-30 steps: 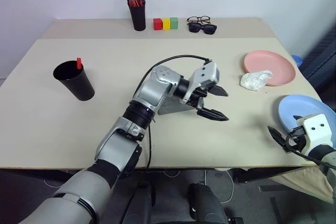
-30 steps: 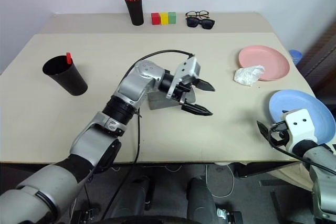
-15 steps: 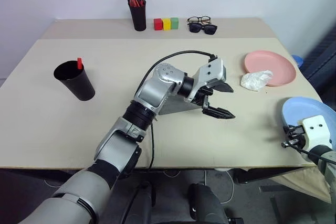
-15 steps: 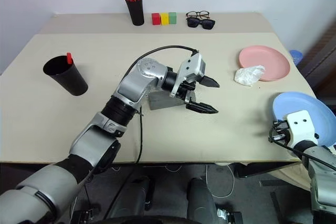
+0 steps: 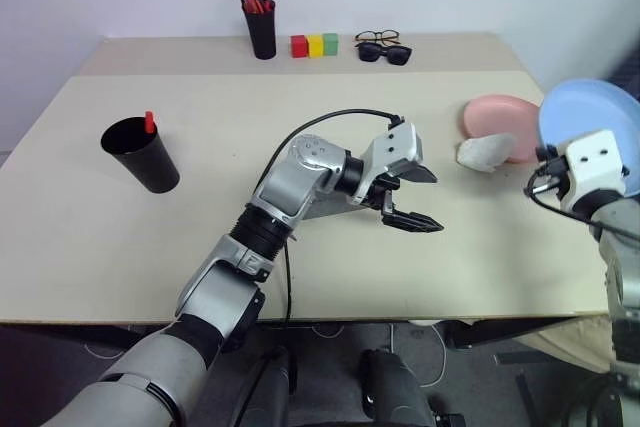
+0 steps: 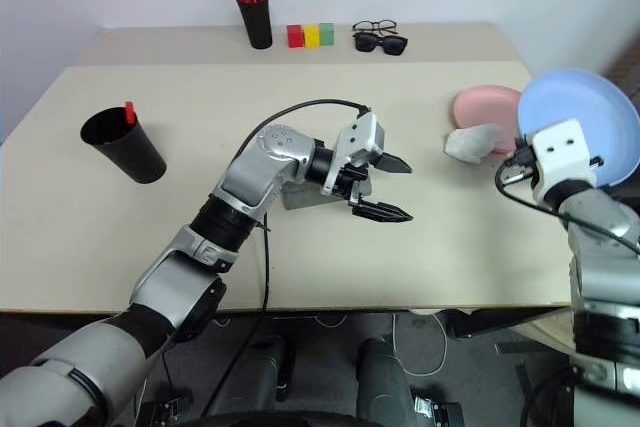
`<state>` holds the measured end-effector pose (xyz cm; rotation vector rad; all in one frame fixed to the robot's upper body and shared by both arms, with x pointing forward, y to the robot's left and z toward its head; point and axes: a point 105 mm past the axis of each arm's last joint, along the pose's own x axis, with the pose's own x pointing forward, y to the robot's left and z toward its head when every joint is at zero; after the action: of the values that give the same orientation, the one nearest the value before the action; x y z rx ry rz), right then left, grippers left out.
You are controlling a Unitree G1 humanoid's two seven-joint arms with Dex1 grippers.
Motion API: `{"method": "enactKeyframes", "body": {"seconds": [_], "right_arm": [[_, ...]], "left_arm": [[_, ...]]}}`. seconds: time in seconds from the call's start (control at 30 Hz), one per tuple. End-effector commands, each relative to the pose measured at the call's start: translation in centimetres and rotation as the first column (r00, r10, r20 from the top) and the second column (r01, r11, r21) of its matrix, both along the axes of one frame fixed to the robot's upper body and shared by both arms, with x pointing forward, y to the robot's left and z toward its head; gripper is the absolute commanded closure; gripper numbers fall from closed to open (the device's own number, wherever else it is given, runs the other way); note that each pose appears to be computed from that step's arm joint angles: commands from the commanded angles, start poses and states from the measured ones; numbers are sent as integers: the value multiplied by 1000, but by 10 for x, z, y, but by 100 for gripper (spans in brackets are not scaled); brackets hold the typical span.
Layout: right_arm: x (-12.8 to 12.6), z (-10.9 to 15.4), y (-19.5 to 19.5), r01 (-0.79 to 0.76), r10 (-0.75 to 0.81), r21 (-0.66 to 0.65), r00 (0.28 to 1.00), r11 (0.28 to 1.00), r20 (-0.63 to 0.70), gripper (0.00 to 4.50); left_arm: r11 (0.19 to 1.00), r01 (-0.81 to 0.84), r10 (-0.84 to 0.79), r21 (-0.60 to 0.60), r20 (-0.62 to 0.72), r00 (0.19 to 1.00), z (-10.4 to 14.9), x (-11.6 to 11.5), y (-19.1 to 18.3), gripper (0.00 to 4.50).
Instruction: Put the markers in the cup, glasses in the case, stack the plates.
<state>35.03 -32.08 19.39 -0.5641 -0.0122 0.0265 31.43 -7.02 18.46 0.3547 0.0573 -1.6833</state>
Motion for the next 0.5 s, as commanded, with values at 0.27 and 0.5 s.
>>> {"method": "enactKeyframes", "body": {"seconds": [0.27,0.5], "right_arm": [[79,18,6,-64,63,-114,998,991,-11,446],[96,18,18,-33,29,-96,999,995,-38,319]], "left_arm": [[996,-84,84,-38,0,996,3,-9,8,0],[982,-187,187,-34,-14,982,1,-10,24,0]]}}
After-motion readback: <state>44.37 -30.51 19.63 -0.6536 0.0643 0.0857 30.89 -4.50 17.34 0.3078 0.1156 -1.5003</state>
